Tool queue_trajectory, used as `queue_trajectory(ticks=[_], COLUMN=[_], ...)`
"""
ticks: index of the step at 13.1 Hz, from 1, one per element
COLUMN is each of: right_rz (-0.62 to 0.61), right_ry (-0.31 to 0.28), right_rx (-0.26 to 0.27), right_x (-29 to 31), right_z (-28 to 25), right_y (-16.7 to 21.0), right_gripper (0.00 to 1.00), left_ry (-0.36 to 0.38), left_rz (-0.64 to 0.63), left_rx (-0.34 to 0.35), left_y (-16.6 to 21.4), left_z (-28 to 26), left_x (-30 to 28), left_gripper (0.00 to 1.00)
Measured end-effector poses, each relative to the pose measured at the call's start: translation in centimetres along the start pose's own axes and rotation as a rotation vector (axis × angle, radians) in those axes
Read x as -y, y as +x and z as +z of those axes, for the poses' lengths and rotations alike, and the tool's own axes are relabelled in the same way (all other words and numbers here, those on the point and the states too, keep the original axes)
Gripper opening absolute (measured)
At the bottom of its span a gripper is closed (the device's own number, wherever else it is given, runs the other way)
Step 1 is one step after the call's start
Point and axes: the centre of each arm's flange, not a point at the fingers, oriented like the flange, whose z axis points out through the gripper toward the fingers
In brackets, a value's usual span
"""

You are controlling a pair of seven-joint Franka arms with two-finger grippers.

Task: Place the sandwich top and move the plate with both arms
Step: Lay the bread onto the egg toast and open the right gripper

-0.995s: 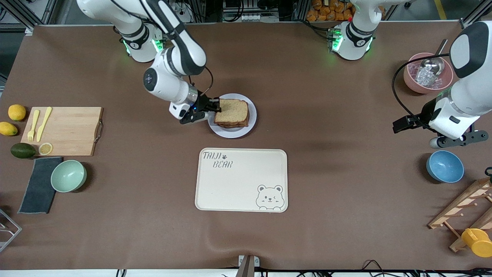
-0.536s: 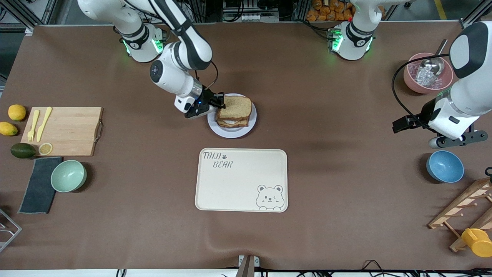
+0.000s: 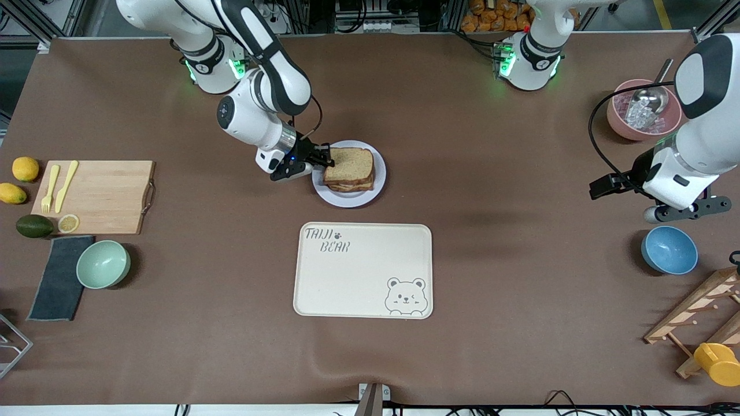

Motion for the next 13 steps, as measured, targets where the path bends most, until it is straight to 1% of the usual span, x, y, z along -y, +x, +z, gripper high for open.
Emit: queue_trajectory(ticks=[1, 2, 7, 9, 11, 13], right_rz=[0.008, 0.014, 0.032, 0.039, 0.048, 0.063], right_ry=[0.002, 0.004, 0.017, 0.020, 0.025, 0.016], right_rx=[0.000, 0.000, -0.007, -0.012, -0.006, -0.001], right_x=[0.1, 0.2, 0.9, 1.0, 0.8, 0.4], right_z=[0.0, 0.0, -0.3, -0.5, -1.1, -2.0], right_y=[0.0, 0.0, 0.3, 0.7, 1.6, 2.9], right_gripper=[0.33, 0.46, 0.99, 1.00, 1.00, 1.00], left_ry=[0.000, 0.000, -0.011, -0.040, -0.050, -0.069], left_rz=[0.000, 0.000, -0.019, -0.030, -0.029, -0.014], left_rx=[0.000, 0.000, 0.010, 0.018, 0.022, 0.042], left_y=[0.0, 0.0, -0.2, -0.4, -0.6, -1.1], left_z=[0.0, 0.0, 0.4, 1.4, 3.0, 4.1], left_x=[0.0, 0.0, -0.6, -1.4, -1.8, -3.4], left_gripper=[1.00, 1.00, 1.00, 1.00, 1.00, 1.00])
